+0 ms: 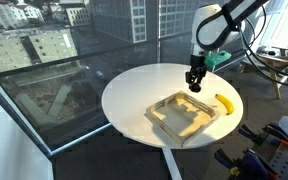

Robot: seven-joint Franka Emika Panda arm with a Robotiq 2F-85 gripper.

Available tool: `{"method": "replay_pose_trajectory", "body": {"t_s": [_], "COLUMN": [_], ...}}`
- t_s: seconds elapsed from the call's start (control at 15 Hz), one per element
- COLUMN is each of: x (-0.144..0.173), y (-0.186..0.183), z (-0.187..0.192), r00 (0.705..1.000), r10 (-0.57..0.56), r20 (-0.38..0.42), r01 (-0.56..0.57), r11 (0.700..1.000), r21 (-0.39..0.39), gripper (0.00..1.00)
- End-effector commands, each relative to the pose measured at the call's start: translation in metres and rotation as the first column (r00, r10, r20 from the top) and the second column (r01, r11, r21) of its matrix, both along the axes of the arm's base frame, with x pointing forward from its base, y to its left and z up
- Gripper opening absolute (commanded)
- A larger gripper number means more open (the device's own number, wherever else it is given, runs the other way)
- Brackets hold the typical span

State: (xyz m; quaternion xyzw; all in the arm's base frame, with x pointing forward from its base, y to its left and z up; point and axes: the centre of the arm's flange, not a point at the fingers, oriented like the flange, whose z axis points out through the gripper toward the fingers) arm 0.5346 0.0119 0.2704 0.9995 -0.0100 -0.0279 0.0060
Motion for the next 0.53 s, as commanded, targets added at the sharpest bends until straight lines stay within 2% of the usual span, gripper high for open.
{"method": "replay_pose_trajectory", "body": {"t_s": [0.0, 0.47], "x": [-0.009, -0.008], "y": [-0.017, -0.042], "z": [0.008, 0.006], "r00": [1.000, 0.998], "r10": [-0.008, -0.055], "r20": [0.000, -0.002], "r01": [0.008, 0.055], "r11": [1.000, 0.998], "r21": [-0.015, -0.018], "gripper": [0.33, 0.33]}}
